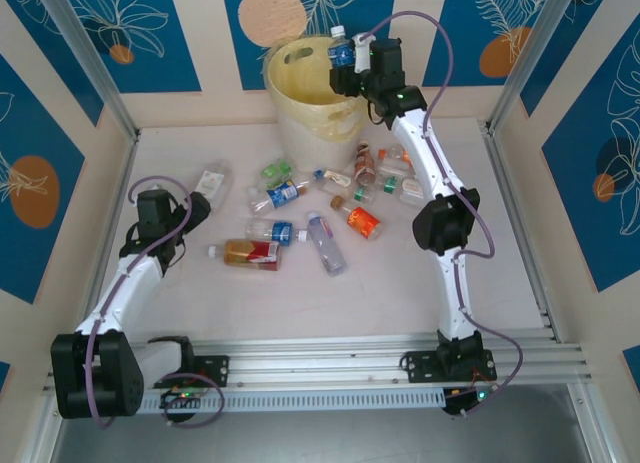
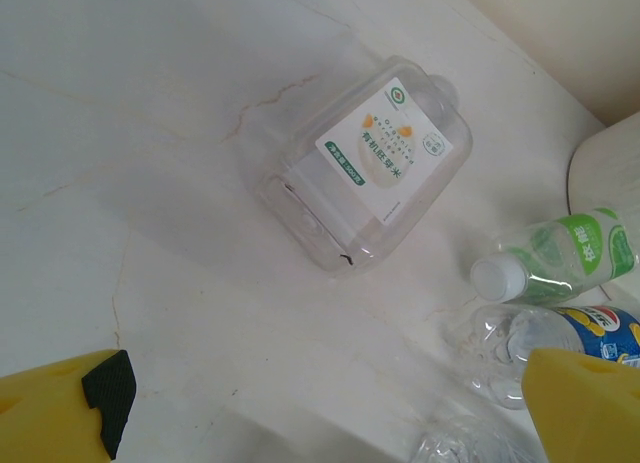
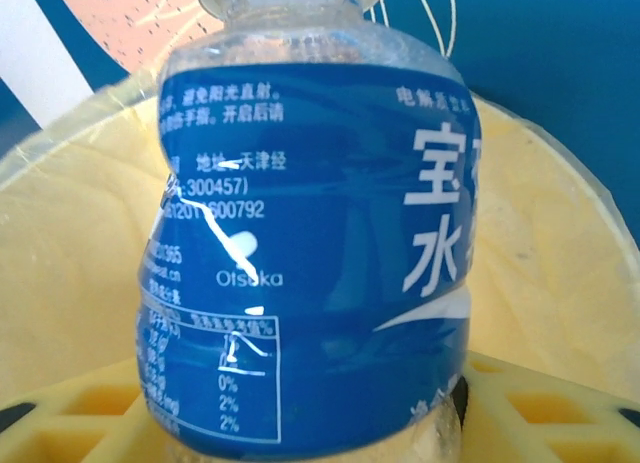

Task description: Put the plastic bottles in the bin

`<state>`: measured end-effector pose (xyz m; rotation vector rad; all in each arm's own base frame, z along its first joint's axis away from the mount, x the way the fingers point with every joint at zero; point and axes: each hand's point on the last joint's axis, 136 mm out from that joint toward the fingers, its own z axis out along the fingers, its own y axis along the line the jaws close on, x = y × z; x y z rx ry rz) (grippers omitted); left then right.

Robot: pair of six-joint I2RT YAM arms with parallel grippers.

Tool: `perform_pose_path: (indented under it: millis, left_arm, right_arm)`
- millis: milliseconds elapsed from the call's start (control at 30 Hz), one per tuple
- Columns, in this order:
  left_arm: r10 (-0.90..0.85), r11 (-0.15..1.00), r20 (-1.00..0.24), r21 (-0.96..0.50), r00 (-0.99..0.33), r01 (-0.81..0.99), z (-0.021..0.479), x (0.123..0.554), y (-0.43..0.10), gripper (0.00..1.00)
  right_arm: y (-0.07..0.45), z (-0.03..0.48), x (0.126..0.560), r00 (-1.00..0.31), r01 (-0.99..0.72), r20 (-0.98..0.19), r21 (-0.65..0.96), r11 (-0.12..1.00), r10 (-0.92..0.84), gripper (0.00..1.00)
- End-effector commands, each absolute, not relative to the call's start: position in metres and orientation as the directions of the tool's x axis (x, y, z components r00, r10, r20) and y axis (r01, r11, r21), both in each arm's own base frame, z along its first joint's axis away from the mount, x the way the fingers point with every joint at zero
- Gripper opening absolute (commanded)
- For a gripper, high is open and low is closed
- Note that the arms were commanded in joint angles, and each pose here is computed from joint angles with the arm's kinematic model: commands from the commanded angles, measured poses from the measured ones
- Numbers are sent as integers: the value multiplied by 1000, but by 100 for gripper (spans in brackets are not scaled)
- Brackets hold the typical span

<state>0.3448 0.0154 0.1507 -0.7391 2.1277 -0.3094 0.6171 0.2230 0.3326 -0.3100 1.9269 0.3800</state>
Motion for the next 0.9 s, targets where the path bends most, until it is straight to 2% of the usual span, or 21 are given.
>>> perform_pose_path:
  millis: [0,300,500,733,867]
  left_arm:
    - [-602,796,-643,-433,-474,-423,146,341,23,100]
    - [-614,786,-635,-443,-469,-431,145,346,25,100]
    - [-618,784,-625,-443,-477,-434,142,348,25,100]
    - [-622,781,-620,-441,-479,-443,139,349,26,100]
    - [-615,786,-622,-435,-484,-439,138,350,27,100]
  right_arm:
    - [207,332,591,-443,-357,-888,48,933,-124,58]
    - [211,311,571,-506,-431,-836,30,902,-214,62]
    - [224,310,566,-497,-493,-836,53,868,-231,64]
    - [238,319,566,-458,-538,-861,70,840,-222,75]
    - [243,332,566,-425,-554,-880,69,829,-211,76]
